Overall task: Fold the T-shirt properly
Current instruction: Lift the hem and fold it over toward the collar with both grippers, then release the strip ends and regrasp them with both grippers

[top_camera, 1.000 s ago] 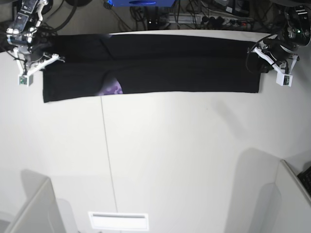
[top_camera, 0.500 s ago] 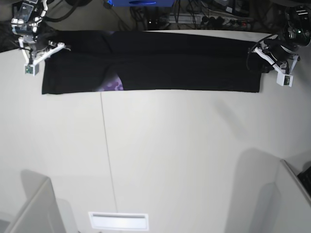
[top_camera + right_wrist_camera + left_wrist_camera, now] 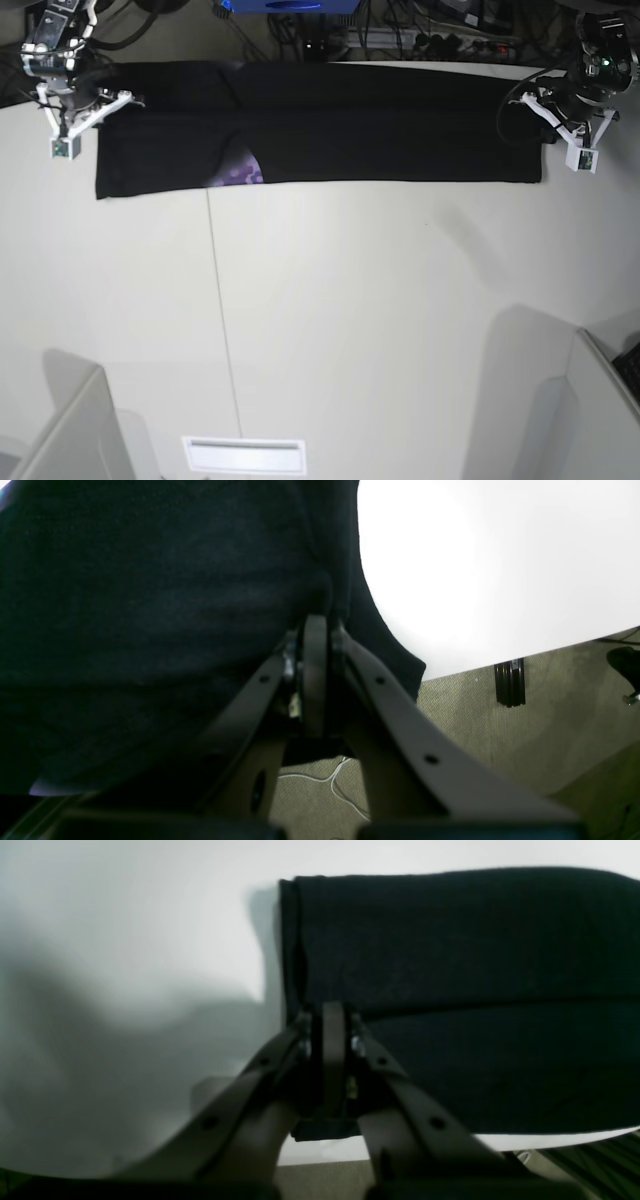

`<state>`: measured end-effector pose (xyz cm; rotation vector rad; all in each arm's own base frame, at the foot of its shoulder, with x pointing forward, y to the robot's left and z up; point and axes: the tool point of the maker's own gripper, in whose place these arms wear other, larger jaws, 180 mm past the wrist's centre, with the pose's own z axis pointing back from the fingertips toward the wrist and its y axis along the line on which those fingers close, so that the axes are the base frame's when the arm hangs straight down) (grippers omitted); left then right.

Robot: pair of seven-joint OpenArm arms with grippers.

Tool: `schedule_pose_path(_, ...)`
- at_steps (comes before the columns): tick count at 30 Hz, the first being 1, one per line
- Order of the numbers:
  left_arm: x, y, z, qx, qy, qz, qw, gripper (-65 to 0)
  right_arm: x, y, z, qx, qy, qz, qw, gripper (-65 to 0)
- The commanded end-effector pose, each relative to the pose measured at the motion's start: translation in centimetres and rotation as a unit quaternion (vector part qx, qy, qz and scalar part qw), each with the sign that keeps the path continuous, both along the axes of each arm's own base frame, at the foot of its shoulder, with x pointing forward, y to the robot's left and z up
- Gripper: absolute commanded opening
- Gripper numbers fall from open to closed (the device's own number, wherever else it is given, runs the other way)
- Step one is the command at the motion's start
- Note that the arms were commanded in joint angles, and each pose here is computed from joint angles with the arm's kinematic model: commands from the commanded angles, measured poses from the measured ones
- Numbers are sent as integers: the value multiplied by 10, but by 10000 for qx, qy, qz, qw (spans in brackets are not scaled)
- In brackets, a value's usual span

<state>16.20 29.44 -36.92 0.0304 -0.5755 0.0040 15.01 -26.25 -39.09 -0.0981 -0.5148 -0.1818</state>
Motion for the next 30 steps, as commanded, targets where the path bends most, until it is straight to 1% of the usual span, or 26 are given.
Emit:
schedule_pose_path(1,6,3,9,104,-165,-49,9998,-650,3,-6,7,-120,-125,11,9998,-584)
schedule_pose_path(3,10,3,11,102,-215,-47,9997,-638,3,-6,7,-120,-117,11,9999,-455)
schedule_pose_path(5,11,4,13,110,-252,-29,9996,-550,2,-7,7,-124,-102,4,9999,-363)
schedule_pose_path(6,12,4,13,112,-258,-33,9996,-497,2,-7,7,-127,-117,5,9999,-350)
schedule_pose_path(8,12,5,14,116,-269,-27,9996,-395,3,-7,8,-133,-146,8,9998,-363)
schedule_pose_path(9,12,4,14,111,-277,-31,9995,-334,4,-7,8,-133,-154,8,9998,-372)
schedule_pose_path(12,13,2,16,102,-315,-47,9994,-189,6,-6,10,-122,-208,14,9997,-390)
schedule_pose_path(13,14,-1,16,59,-355,-28,9993,-153,9,-6,12,-115,-263,13,9996,-398)
schedule_pose_path(14,16,-4,18,26,-416,-14,9991,-130,13,-6,14,-134,-369,18,9992,-407)
schedule_pose_path(15,18,-4,21,16,-498,14,9988,-123,16,-7,16,-161,-489,25,9987,-417)
schedule_pose_path(17,17,-7,26,-173,-676,-11,9976,-158,23,-8,23,-236,-791,61,9966,-446)
schedule_pose_path(18,16,-9,30,-323,-807,-76,9962,-197,24,-9,25,-279,-921,73,9953,-465)
schedule_pose_path(19,15,-12,34,-483,-917,-147,9945,-263,26,-10,29,-320,-1068,89,9937,-492)
schedule_pose_path(20,16,-16,36,-614,-1017,-204,9927,-347,26,-9,30,-335,-1149,118,9927,-528)
schedule_pose_path(23,14,-15,32,-684,-998,9,9927,-650,24,-7,27,-303,-1130,143,9930,-650)
schedule_pose_path(25,13,-14,28,-611,-939,76,9937,-650,19,-5,21,-212,-946,45,9953,-650)
schedule_pose_path(27,11,-8,24,-467,-841,125,9953,-650,17,-2,18,-149,-872,19,9961,-650)
schedule_pose_path(30,5,-5,14,-335,-677,209,9969,-650,21,10,16,-36,-863,151,9961,-650)
